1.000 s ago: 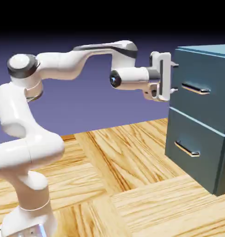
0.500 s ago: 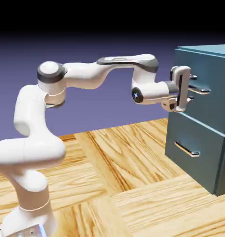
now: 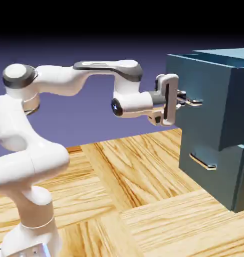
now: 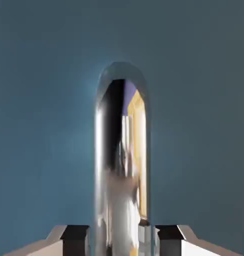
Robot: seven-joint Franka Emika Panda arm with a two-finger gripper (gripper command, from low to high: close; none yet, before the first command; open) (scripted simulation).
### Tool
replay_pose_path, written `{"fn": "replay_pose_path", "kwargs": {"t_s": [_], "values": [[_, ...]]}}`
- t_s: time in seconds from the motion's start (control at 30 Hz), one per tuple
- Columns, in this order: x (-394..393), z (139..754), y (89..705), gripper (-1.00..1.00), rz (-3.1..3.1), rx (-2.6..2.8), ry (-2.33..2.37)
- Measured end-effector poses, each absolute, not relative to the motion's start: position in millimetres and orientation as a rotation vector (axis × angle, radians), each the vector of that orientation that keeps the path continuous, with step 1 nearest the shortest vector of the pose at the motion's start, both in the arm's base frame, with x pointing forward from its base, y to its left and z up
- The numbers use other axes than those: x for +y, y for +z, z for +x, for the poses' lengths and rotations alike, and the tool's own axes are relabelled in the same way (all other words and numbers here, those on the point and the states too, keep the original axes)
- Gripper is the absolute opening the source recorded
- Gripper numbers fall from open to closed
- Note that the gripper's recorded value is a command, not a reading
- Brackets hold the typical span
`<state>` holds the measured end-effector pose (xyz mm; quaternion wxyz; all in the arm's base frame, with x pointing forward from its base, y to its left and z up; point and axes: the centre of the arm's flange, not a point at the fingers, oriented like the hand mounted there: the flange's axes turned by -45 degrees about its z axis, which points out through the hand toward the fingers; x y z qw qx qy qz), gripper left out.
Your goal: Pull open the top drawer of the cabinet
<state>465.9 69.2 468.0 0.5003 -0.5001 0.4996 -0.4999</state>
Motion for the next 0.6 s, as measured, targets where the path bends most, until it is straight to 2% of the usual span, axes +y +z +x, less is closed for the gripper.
{"fn": "replay_pose_path", "kwargs": {"t_s": [0.47, 0.5, 0.6], "values": [[69, 322, 468, -1.0, -1.209, 1.208, -1.209], [69, 316, 468, 1.0, -1.209, 1.208, -1.208], [70, 307, 468, 1.0, -1.211, 1.209, -1.21]]}}
